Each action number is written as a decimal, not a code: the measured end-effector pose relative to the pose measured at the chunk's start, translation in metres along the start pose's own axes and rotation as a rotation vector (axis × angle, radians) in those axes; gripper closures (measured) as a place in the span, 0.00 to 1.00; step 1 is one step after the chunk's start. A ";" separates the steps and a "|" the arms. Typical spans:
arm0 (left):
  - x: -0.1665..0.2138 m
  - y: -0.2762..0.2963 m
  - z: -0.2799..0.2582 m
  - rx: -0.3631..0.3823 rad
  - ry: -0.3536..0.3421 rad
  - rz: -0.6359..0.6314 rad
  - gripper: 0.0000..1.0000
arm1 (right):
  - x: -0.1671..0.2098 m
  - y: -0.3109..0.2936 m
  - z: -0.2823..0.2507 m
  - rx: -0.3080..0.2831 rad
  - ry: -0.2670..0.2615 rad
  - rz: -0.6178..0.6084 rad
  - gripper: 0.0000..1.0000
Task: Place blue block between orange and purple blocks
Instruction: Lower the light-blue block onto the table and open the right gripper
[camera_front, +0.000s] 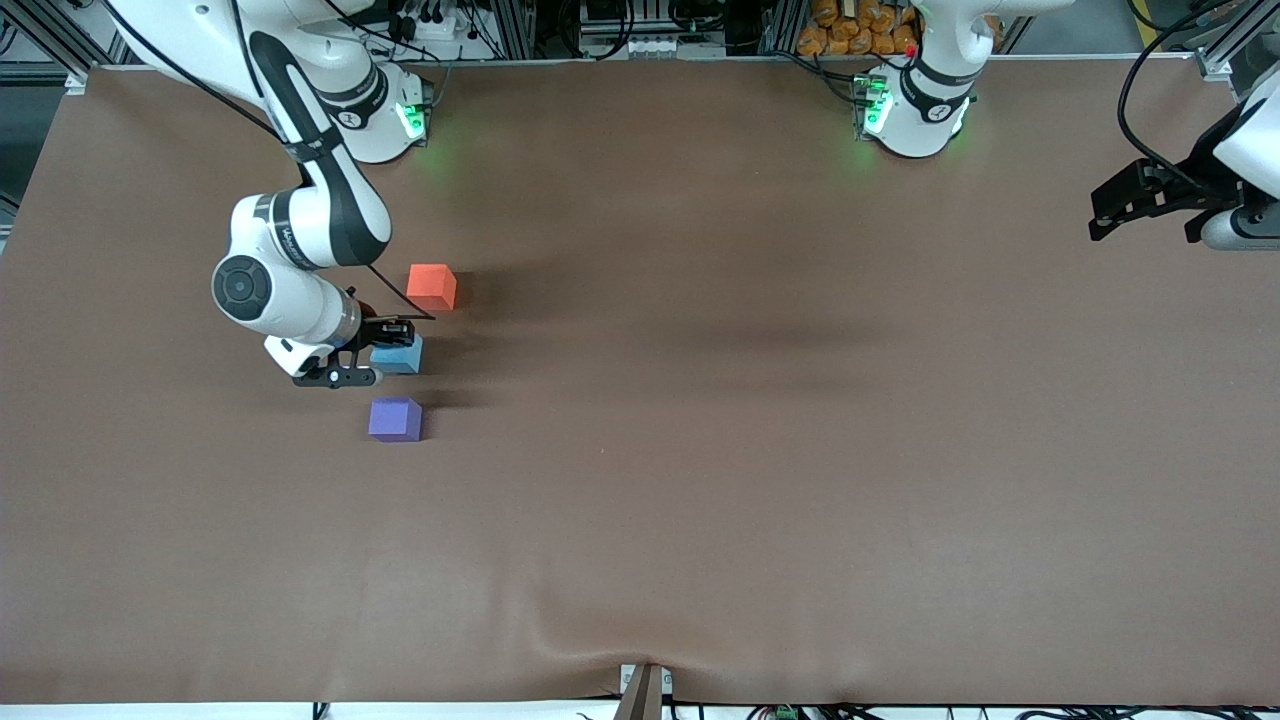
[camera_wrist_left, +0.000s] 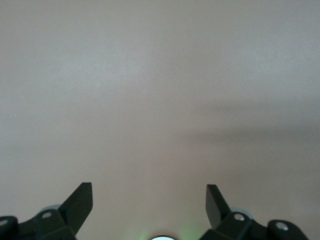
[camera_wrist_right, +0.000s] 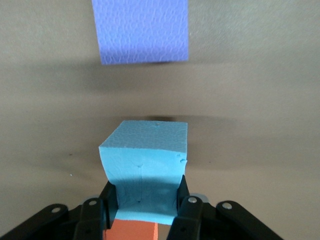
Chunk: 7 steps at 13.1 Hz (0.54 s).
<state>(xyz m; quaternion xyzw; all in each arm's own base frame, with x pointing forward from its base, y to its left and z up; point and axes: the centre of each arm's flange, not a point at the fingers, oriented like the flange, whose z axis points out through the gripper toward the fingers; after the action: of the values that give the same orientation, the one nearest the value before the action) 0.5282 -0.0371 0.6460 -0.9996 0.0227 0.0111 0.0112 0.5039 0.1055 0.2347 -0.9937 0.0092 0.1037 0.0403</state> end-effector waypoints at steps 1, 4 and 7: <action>0.000 0.000 0.000 0.000 0.000 0.000 0.00 | -0.001 -0.002 0.003 0.011 0.000 0.007 0.51; 0.000 0.002 0.001 -0.021 -0.002 0.002 0.00 | -0.002 -0.006 0.009 0.024 0.004 0.016 0.51; 0.001 0.005 0.002 -0.025 -0.004 0.007 0.00 | -0.004 -0.003 0.022 0.020 0.008 0.022 0.51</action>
<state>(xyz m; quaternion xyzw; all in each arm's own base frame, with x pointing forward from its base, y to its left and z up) 0.5292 -0.0416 0.6442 -0.9996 0.0259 0.0133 -0.0015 0.4956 0.1101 0.2138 -0.9935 0.0216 0.1003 0.0493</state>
